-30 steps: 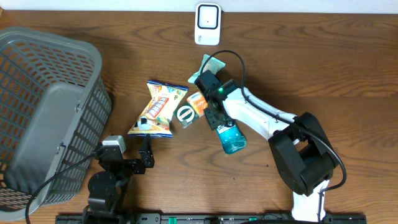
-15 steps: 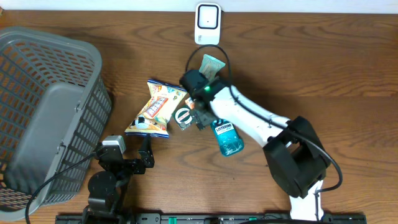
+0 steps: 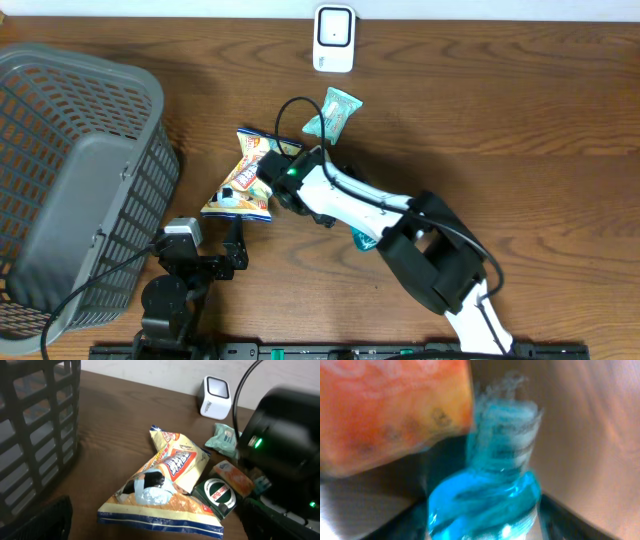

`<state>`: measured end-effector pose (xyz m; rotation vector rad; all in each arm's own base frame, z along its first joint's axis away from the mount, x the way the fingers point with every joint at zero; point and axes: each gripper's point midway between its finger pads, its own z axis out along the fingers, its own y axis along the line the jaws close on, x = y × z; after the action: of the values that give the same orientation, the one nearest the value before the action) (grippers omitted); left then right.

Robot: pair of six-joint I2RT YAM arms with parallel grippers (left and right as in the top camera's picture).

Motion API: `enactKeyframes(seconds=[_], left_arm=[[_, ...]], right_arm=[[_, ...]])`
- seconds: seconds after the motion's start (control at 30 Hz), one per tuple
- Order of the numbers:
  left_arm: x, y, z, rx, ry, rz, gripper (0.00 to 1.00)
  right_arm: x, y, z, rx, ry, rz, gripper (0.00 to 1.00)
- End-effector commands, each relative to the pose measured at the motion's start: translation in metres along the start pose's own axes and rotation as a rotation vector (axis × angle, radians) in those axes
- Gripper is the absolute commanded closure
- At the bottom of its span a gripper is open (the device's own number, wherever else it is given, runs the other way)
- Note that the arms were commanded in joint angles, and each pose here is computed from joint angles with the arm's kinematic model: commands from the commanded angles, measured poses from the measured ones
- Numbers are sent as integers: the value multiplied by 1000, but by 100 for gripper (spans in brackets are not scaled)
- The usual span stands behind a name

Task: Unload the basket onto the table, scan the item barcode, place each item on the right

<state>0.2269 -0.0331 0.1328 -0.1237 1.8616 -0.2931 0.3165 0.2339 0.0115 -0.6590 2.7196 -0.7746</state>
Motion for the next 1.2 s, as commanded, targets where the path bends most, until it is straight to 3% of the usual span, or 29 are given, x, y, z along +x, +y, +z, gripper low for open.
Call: enactKeyframes(seconds=[0.0, 0.27, 0.5, 0.63, 0.8, 0.97, 1.17], left_arm=[[12, 3, 2, -5, 34, -7, 2], [12, 3, 2, -5, 34, -7, 2], [12, 3, 2, -5, 34, -7, 2], [12, 3, 2, -5, 34, -7, 2], [12, 3, 2, -5, 34, -7, 2], [12, 3, 2, -5, 34, -7, 2], [12, 3, 2, -5, 34, -7, 2]], right_arm=[[39, 8, 43, 78, 162, -20, 45], [65, 38, 40, -97, 307, -53, 55], [65, 59, 22, -316, 358, -190, 75], [45, 41, -1, -356, 333, -216, 75], [30, 34, -20, -534, 284, -292, 72], [30, 20, -14, -653, 310, -294, 72], [26, -7, 3, -659, 337, -213, 68]])
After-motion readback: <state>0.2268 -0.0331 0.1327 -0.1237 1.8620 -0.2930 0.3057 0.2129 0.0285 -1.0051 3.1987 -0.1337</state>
